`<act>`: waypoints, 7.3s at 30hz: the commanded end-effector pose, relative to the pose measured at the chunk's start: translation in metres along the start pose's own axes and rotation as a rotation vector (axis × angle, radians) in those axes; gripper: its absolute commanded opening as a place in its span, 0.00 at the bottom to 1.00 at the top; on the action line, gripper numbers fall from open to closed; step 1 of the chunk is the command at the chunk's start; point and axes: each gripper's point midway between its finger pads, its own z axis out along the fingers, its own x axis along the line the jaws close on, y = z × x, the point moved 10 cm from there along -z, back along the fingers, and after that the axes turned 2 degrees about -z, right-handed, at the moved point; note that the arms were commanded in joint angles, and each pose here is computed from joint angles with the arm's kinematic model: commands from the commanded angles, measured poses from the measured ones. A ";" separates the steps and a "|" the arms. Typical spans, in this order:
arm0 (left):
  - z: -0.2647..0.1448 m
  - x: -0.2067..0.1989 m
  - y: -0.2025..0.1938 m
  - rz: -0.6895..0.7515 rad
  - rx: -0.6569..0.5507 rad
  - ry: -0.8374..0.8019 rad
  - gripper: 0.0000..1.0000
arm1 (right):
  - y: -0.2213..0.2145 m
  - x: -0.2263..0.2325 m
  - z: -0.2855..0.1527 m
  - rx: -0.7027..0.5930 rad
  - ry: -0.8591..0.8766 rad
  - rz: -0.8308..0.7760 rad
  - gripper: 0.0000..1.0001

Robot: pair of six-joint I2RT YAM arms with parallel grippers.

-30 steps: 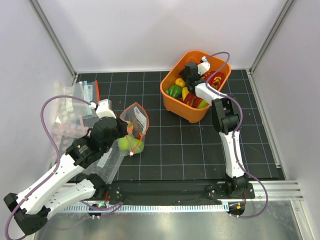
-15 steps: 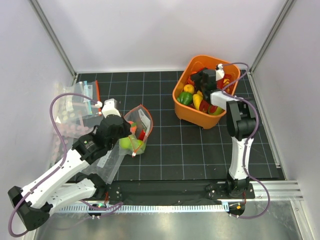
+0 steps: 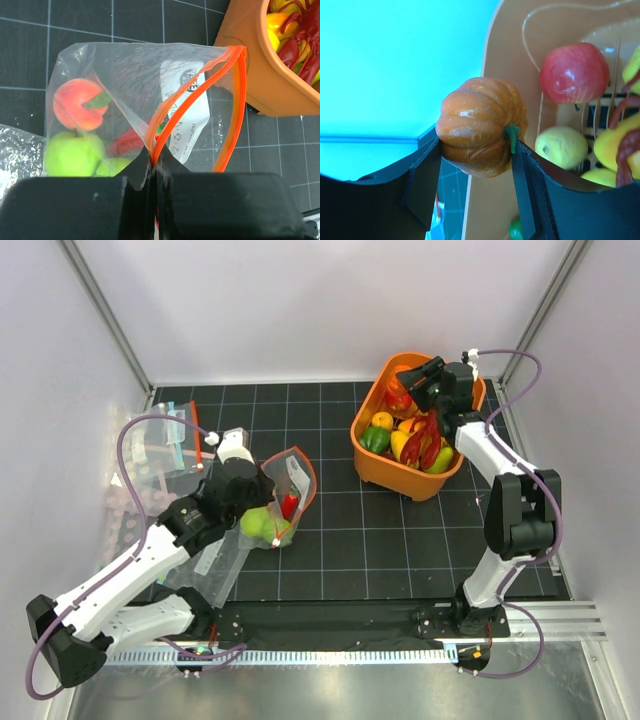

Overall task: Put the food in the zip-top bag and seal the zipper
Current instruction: Pick up the fake vegetable from the bin, then place the fake vegetable in the zipper food storage bag, then pick up the fake vegetable from the bin, then place the fake vegetable in the zipper food storage bag.

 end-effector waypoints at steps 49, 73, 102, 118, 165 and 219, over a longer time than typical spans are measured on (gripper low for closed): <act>0.027 -0.092 0.044 -0.179 0.148 -0.171 0.00 | -0.111 0.106 -0.210 0.597 0.345 -0.358 0.01; 0.026 -0.093 0.052 -0.172 0.151 -0.099 0.00 | -0.021 0.152 -0.226 0.797 0.174 0.127 0.72; 0.006 -0.071 0.058 -0.106 0.070 -0.034 0.00 | -0.003 0.071 -0.099 0.624 -0.106 0.504 0.01; 0.015 -0.075 0.060 -0.060 0.124 -0.069 0.00 | -0.003 0.011 -0.012 0.400 -0.455 0.081 0.76; 0.021 -0.070 0.069 0.012 0.140 -0.013 0.01 | -0.020 0.069 -0.047 0.416 -0.275 -0.112 0.34; 0.055 -0.103 0.104 -0.180 0.322 -0.219 0.00 | -0.109 0.146 -0.190 0.477 0.154 -0.498 0.73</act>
